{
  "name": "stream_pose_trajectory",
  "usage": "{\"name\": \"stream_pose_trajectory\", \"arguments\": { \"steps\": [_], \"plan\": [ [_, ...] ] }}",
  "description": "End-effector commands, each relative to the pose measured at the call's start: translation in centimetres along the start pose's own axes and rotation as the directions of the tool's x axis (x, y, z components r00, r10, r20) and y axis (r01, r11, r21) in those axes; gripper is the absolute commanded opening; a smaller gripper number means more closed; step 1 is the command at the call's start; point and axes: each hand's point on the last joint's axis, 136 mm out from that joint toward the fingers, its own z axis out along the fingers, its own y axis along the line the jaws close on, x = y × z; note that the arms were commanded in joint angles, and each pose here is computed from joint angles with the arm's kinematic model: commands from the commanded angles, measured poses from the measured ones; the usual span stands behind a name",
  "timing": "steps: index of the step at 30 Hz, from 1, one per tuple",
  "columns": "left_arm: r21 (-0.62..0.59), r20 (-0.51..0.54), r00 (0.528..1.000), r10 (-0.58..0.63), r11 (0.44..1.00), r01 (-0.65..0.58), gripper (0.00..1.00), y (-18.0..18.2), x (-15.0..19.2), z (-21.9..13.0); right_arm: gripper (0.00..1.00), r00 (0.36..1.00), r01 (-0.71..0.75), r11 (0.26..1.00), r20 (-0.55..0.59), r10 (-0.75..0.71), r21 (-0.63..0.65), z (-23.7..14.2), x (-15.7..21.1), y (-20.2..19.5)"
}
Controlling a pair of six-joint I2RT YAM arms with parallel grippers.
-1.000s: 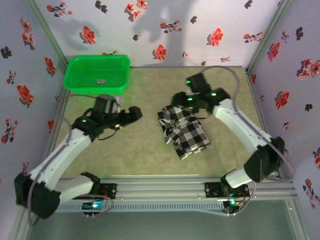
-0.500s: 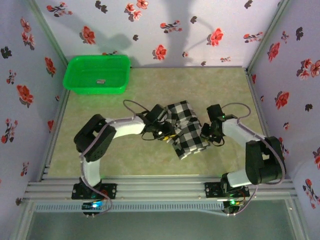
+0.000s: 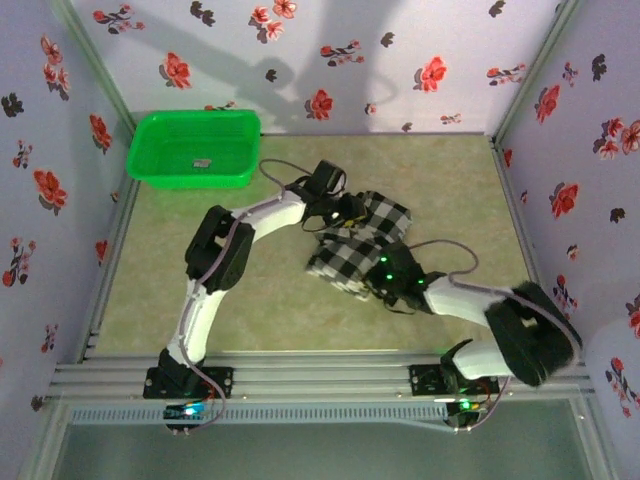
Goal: Fold and stack the long sleeve shirts
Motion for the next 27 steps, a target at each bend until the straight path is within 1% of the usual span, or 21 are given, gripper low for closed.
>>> {"name": "stream_pose_trajectory", "arguments": {
  "steps": [1,3,5,7,8,11,13,15,17,19,21,22,23,24,25,26,27],
  "plan": [
    [0.066,0.057,0.998,0.017,0.998,-0.02,0.3,-2.9,-3.5,-1.8,0.13,0.981,-0.19,0.963,-0.081,0.177,-0.189,3.0,1.8,6.3],
    [0.076,0.113,0.993,0.042,0.996,-0.051,0.3,-4.5,-6.2,-4.3,0.12,0.96,-0.28,0.913,-0.11,0.259,-0.298,4.3,2.3,10.0],
    [0.041,0.166,0.983,0.085,0.995,-0.093,0.36,-5.3,-8.4,-7.7,0.13,0.931,-0.366,0.854,-0.143,0.337,-0.369,5.5,3.0,12.5],
    [-0.028,0.223,0.966,0.129,0.992,-0.126,0.47,-5.3,-10.6,-12.6,0.13,0.913,-0.407,0.8,-0.177,0.367,-0.441,6.2,4.1,15.4],
    [-0.054,0.247,0.958,0.146,0.989,-0.137,0.53,-5.4,-11.3,-14.9,0.15,0.908,-0.42,0.786,-0.195,0.372,-0.454,6.4,4.7,16.4],
    [-0.168,0.327,0.927,0.184,0.977,-0.135,0.66,-4.1,-12.3,-22.8,0.19,0.909,-0.415,0.779,-0.238,0.341,-0.469,6.5,6.6,19.2],
    [-0.234,0.358,0.915,0.187,0.966,-0.106,0.73,-2.5,-11.4,-27.2,0.24,0.921,-0.382,0.806,-0.256,0.293,-0.452,5.7,7.4,20.4],
    [-0.267,0.37,0.911,0.182,0.96,-0.083,0.78,-0.9,-9.4,-30.0,0.32,0.938,-0.331,0.852,-0.239,0.251,-0.406,4.5,7.7,20.2],
    [-0.294,0.375,0.914,0.157,0.955,-0.043,0.81,1.2,-6.7,-31.7,0.41,0.962,-0.241,0.913,-0.206,0.18,-0.33,2.8,7.4,19.3],
    [-0.296,0.374,0.918,0.129,0.955,-0.014,0.83,3.2,-3.5,-32.6,0.48,0.986,-0.092,0.971,-0.153,0.058,-0.223,0.6,6.8,17.7],
    [-0.28,0.371,0.922,0.111,0.96,-0.002,0.87,4.8,-0.5,-33.0,0.56,0.99,0.082,0.992,-0.104,-0.092,-0.1,-1.8,5.2,15.7],
    [-0.275,0.377,0.92,0.108,0.961,0.0,0.88,5.8,1.1,-33.3,0.62,0.974,0.215,0.976,-0.065,-0.216,-0.026,-3.6,3.6,14.6],
    [-0.285,0.393,0.913,0.111,0.958,0.006,0.9,6.9,2.3,-33.8,0.69,0.941,0.338,0.938,-0.011,-0.338,0.082,-5.5,1.6,13.4],
    [-0.319,0.43,0.895,0.121,0.948,0.025,0.92,8.5,3.5,-34.9,0.77,0.87,0.464,0.851,0.055,-0.49,0.247,-8.0,-1.3,11.8],
    [-0.363,0.48,0.869,0.125,0.929,0.067,0.95,10.6,4.5,-36.2,0.84,0.775,0.52,0.723,0.105,-0.624,0.455,-10.9,-4.7,9.7],
    [-0.396,0.536,0.834,0.132,0.912,0.11,0.98,12.3,5.2,-37.8,0.89,0.664,0.498,0.579,0.145,-0.733,0.645,-14.0,-8.2,7.8],
    [-0.428,0.602,0.783,0.156,0.891,0.151,1.0,14.0,5.9,-39.7,0.96,0.561,0.43,0.468,0.177,-0.808,0.772,-16.5,-10.7,6.1]
  ]
}}
